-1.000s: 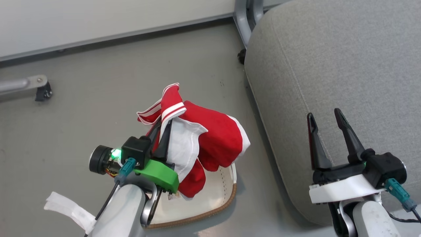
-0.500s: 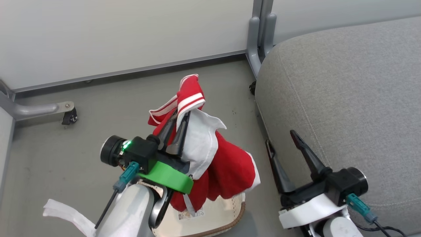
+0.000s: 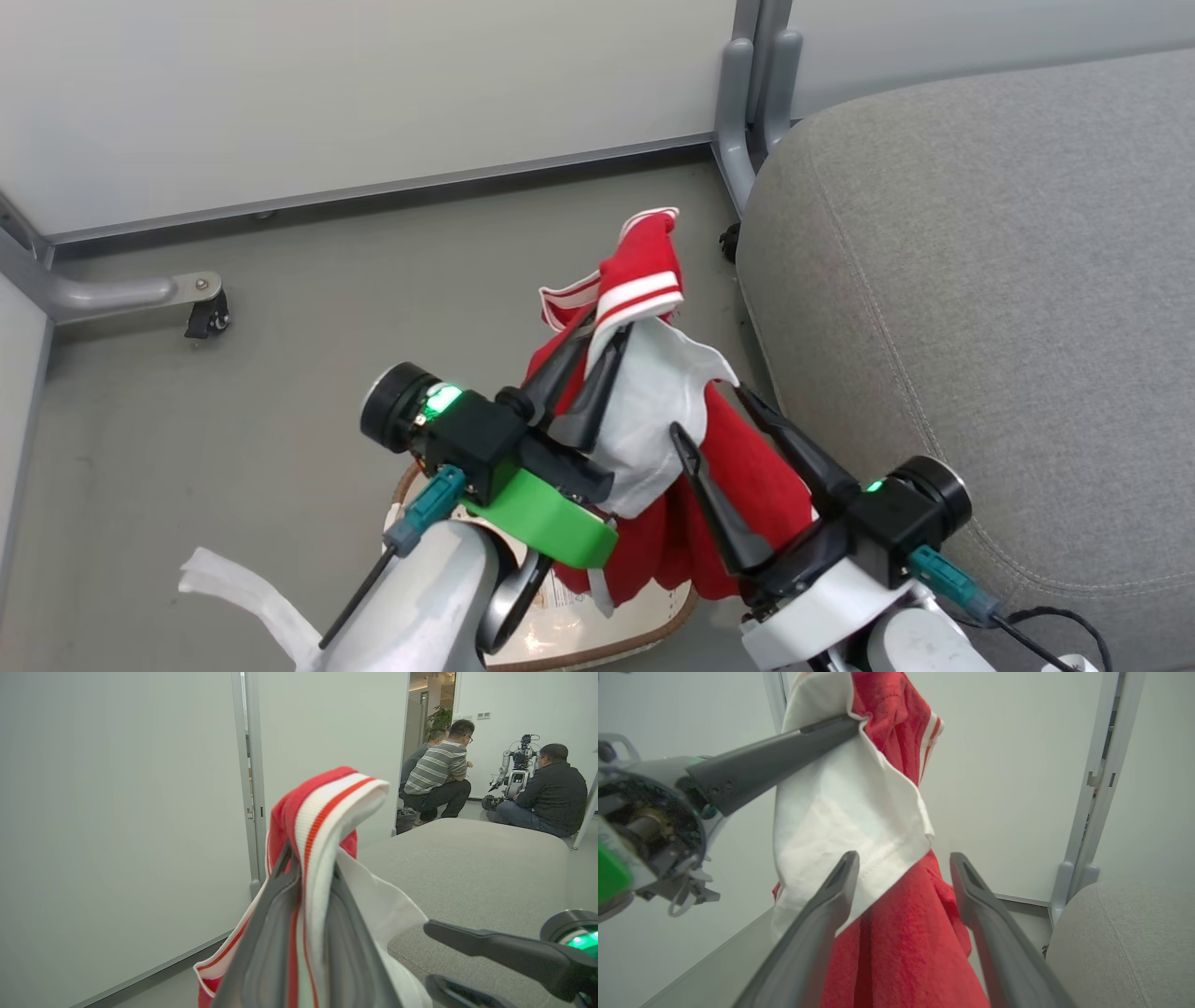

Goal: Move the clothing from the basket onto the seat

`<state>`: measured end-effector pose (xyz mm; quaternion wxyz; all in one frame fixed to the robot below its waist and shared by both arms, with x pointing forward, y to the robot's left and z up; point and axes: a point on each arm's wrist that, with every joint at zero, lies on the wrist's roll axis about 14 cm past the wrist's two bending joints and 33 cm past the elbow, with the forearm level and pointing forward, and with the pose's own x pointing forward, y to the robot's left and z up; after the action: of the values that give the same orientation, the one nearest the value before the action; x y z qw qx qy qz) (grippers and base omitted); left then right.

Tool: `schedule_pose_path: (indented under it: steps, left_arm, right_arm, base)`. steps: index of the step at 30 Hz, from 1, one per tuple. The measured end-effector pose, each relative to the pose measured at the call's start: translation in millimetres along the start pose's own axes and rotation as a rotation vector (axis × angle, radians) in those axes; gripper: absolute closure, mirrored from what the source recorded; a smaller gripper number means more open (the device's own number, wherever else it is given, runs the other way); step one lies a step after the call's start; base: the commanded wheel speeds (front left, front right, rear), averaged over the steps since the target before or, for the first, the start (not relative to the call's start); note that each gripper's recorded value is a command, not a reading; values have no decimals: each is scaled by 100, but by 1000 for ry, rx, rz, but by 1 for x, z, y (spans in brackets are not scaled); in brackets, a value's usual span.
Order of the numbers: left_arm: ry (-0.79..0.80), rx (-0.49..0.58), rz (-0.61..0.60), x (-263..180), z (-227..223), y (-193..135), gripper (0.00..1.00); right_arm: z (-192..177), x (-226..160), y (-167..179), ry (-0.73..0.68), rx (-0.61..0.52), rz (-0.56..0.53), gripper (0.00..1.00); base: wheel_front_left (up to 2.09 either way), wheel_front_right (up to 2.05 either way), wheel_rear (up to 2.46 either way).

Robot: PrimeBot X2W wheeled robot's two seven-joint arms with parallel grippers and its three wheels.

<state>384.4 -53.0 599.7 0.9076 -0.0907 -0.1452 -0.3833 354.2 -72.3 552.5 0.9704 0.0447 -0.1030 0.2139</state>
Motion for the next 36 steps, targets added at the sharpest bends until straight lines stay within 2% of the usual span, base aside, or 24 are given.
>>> schedule_pose_path:
  steps: [3, 8, 15, 22, 27, 36]
  left_arm:
    - [-16, -26, -40, 2, 5, -14, 100]
    - [-29, -46, -111, 6, 10, -36, 100]
    - [-27, -49, -160, 9, 11, -50, 100]
    - [31, -13, -100, 10, -5, -39, 100]
    - [50, -35, -119, 9, -10, -48, 100]
    - [43, -78, -191, 9, -4, -70, 100]
  right_arm:
    - [-3, 5, 11, 12, -13, 58, 0]
    - [-11, 11, 11, 40, -59, 83, 0]
    - [-7, 20, 7, 27, -123, 71, 0]
    - [7, 22, 5, -17, -144, 46, 0]
    - [4, 16, -7, -2, -165, 3, 0]
    - [-16, 15, -5, 61, -144, 12, 0]
  base:
    - [0, 0, 0]
    - [0, 0, 0]
    - [0, 0, 0]
    - [0, 0, 0]
    - [0, 0, 0]
    - [0, 0, 0]
